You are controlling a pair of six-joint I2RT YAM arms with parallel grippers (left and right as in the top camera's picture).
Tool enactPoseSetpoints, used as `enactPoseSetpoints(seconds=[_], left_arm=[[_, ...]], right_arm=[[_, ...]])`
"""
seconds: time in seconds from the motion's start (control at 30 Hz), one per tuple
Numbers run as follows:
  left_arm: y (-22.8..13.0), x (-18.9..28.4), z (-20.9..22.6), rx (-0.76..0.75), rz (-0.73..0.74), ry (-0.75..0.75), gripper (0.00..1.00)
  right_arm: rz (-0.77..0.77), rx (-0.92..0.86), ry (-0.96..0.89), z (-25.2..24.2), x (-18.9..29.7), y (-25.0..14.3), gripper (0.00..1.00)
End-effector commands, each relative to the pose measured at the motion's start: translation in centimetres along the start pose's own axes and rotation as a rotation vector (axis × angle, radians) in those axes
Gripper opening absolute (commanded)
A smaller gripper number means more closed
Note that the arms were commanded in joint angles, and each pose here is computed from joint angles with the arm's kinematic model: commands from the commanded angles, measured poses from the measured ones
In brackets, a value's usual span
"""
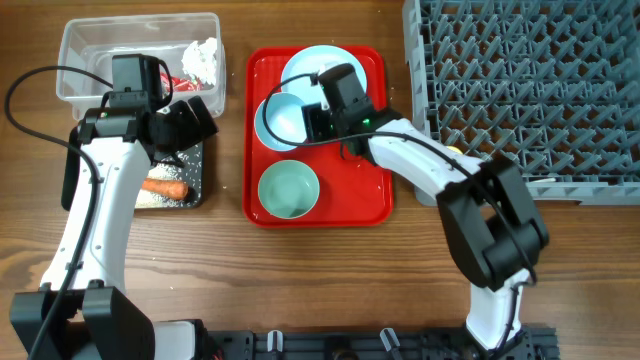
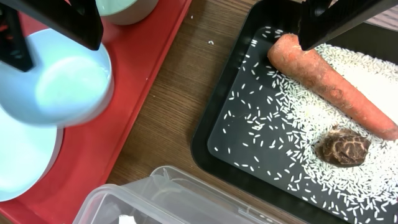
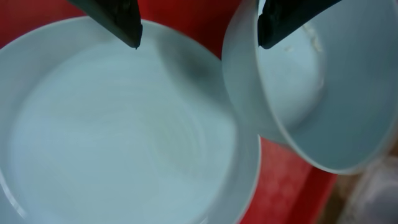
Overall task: Sort waste into correct bins and load items into the dishwasher rack
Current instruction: 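Move the right gripper to the light-blue bowl and grasp its rim, then carry the light-blue bowl right and stand it in the rack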
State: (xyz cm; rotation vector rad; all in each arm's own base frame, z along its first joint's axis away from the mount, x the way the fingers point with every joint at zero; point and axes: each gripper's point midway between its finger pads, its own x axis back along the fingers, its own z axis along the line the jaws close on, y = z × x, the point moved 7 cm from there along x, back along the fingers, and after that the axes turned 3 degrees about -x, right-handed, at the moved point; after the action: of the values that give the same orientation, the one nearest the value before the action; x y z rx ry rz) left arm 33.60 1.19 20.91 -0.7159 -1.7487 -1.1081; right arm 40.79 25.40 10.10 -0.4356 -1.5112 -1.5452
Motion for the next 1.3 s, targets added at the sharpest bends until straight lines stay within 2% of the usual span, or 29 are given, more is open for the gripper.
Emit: enactPoseSetpoints(seconds=[0.0, 0.03, 0.07, 0.1, 0.13, 0.17, 0.2, 0.4, 0.6, 0.7, 0.83, 0.93, 1.27], left_arm=[[0.3, 0.5, -0.1, 0.015, -0.015, -0.014, 1.00], [0.3, 0.5, -0.1, 0.015, -0.015, -0.014, 1.00], [0.3, 0.5, -0.1, 0.015, -0.015, -0.014, 1.00], [0.3, 0.5, -0.1, 0.015, -0.015, -0.014, 1.00], [0.3, 0.5, -0.1, 0.015, -0.015, -0.014, 1.00], [0.3, 0.5, -0.1, 0.015, -0.015, -0.014, 1.00], [0.3, 0.5, -0.1, 0.015, -0.015, -0.014, 1.00], [0.3, 0.5, -0.1, 0.015, -0.015, -0.014, 1.00], [0.3, 0.5, -0.1, 0.015, -0.015, -0.014, 1.00], [0.3, 0.5, -0.1, 0.015, -0.015, -0.014, 1.00], [0.3, 0.5, -0.1, 0.015, -0.015, -0.014, 1.00], [0.3, 0.5, -0.1, 0.015, -0.015, -0.014, 1.00], [0.3, 0.5, -0.1, 0.015, -0.015, -0.014, 1.00]], right_arm=[[-0.008, 0.017, 0.004, 0.1, 0.0, 0.5, 0.51], [-0.008, 0.017, -0.001, 0.1, 0.0, 0.5, 0.48], [-0.007, 0.015, -0.013, -0.1, 0.0, 0.5, 0.39], [-0.004, 0.013, -0.025, -0.4, 0.0, 0.5, 0.25], [-0.003, 0.012, -0.026, -0.4, 0.1, 0.5, 0.18], [-0.003, 0.009, -0.028, -0.5, 0.2, 0.6, 0.06], [-0.005, 0.002, -0.030, -0.7, 0.5, 0.7, 0.04], [-0.088, -0.086, -0.035, -2.1, 4.9, 3.7, 0.04], [-0.307, -0.121, -0.073, -4.7, 13.8, 8.6, 0.04], [-0.462, -0.170, -0.256, -7.8, 19.3, 10.5, 0.04], [-0.597, -0.277, -0.615, -12.4, 24.2, 10.9, 0.04], [-0.588, -0.291, -0.835, -15.1, 25.0, 10.3, 0.04], [-0.376, -0.080, -1.095, -20.3, 17.8, 9.4, 0.04]])
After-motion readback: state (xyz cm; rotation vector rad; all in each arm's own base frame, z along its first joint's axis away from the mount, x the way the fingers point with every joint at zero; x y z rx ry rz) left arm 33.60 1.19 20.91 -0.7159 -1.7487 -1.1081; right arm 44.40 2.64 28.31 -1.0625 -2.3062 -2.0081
